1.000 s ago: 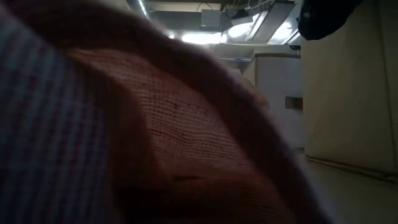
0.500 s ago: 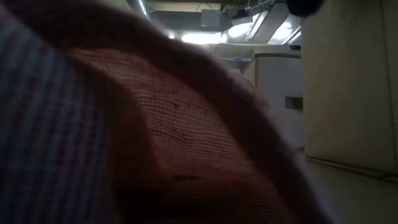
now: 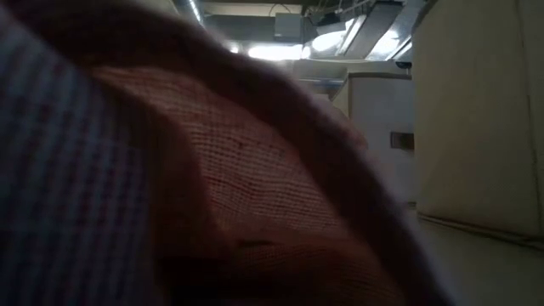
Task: Sort clothes
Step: Put the blue checkered shirt into the bottom laundry organizer, then put the pink shirt into the bottom laundry organizer
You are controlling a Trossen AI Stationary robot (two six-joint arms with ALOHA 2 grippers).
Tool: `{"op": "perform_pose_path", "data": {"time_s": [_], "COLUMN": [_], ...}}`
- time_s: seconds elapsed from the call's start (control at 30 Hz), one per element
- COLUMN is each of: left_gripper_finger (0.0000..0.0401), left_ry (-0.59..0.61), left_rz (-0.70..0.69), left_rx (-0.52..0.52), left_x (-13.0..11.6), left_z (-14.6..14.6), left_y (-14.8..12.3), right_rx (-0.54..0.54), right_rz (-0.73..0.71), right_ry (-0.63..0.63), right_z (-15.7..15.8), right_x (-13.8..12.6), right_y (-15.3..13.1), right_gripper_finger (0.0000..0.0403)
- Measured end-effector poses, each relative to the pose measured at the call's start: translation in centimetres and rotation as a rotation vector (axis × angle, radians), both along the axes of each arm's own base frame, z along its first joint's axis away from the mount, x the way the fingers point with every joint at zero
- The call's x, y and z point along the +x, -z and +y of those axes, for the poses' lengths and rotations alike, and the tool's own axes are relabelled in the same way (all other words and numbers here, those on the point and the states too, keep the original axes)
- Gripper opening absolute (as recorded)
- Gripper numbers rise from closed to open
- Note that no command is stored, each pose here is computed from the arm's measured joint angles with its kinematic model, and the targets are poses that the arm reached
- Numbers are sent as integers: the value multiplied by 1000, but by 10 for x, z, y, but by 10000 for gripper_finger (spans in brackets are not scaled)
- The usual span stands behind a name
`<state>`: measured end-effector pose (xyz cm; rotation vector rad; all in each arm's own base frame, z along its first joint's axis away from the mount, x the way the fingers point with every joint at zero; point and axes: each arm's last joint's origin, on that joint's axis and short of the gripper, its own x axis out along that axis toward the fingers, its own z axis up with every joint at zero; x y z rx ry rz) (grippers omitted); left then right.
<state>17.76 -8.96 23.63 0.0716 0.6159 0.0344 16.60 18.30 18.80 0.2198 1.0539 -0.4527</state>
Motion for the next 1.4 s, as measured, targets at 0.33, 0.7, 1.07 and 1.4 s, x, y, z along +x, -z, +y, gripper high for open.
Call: {"op": "perform_pose_path", "data": {"time_s": [0.33,0.7,1.07,1.4], "left_gripper_finger": [164,164,164,164], "left_ry": [0,0,0,0], "left_rz": [2,2,2,2], "left_rx": [1,1,0,0], "left_x": [0,0,0,0], "left_z": [0,0,0,0], "left_y": [0,0,0,0], "right_rx": [38,113,98,-4], "right_rz": [70,189,11,-279], "right_ry": [-7,-22,-96,-181], "right_z": [-3,10,21,28], "right_x": [-5,1,14,28], "right_y": [13,-35,-114,-144], "right_gripper_finger": [189,189,189,189]}}
